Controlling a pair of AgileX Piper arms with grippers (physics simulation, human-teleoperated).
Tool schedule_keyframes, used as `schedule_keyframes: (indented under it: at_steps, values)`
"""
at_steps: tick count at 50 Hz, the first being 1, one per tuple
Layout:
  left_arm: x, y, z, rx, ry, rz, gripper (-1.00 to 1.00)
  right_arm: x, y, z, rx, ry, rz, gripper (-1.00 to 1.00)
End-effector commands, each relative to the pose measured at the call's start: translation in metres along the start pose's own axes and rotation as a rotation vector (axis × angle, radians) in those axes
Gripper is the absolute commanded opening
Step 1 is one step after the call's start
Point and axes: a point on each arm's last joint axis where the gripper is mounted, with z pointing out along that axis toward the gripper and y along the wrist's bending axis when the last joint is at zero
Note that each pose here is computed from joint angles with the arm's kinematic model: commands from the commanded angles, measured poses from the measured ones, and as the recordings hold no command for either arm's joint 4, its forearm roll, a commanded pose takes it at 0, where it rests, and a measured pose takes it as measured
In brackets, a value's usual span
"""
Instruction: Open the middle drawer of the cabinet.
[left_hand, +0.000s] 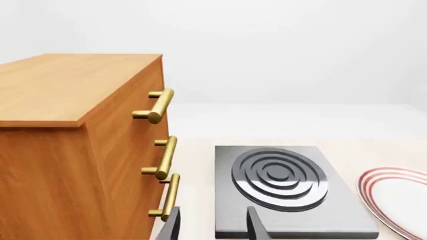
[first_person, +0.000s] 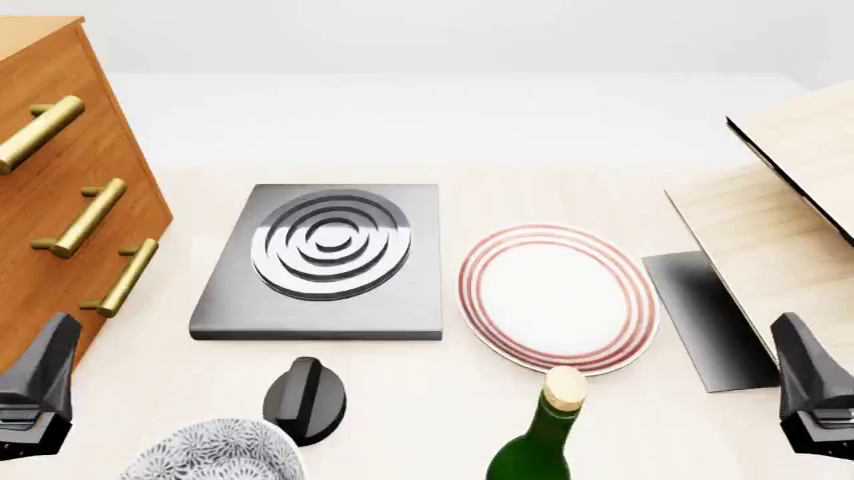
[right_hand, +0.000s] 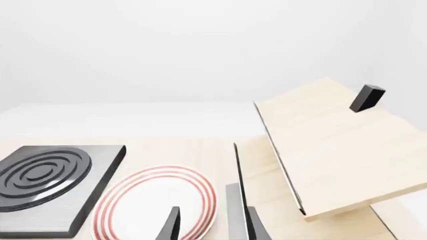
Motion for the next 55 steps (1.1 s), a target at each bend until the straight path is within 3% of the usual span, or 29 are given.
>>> schedule_keyframes:
  at_steps: [1,14,15,16,55]
  values:
    - [-0.002,0.001,0.000,-0.016,-0.003,0.001,1.00,0.000,0.000,0.001,0.002,0.006,0.010,1.00]
    - [-0.004,0.003,-0.001,-0.052,0.008,0.053,1.00,0.000,0.000,0.000,0.002,0.008,0.013,1.00]
    - [-0.043,0.004,-0.006,-0.072,-0.211,-0.078,1.00,0.000,0.000,0.001,0.001,0.009,0.012,1.00]
    - [-0.005,0.002,-0.001,-0.045,0.006,0.045,1.00,0.000,0.000,0.000,0.002,0.008,0.012,1.00]
    - [-0.001,0.004,0.000,-0.066,0.009,0.071,1.00,0.000,0.000,0.000,0.003,0.008,0.012,1.00]
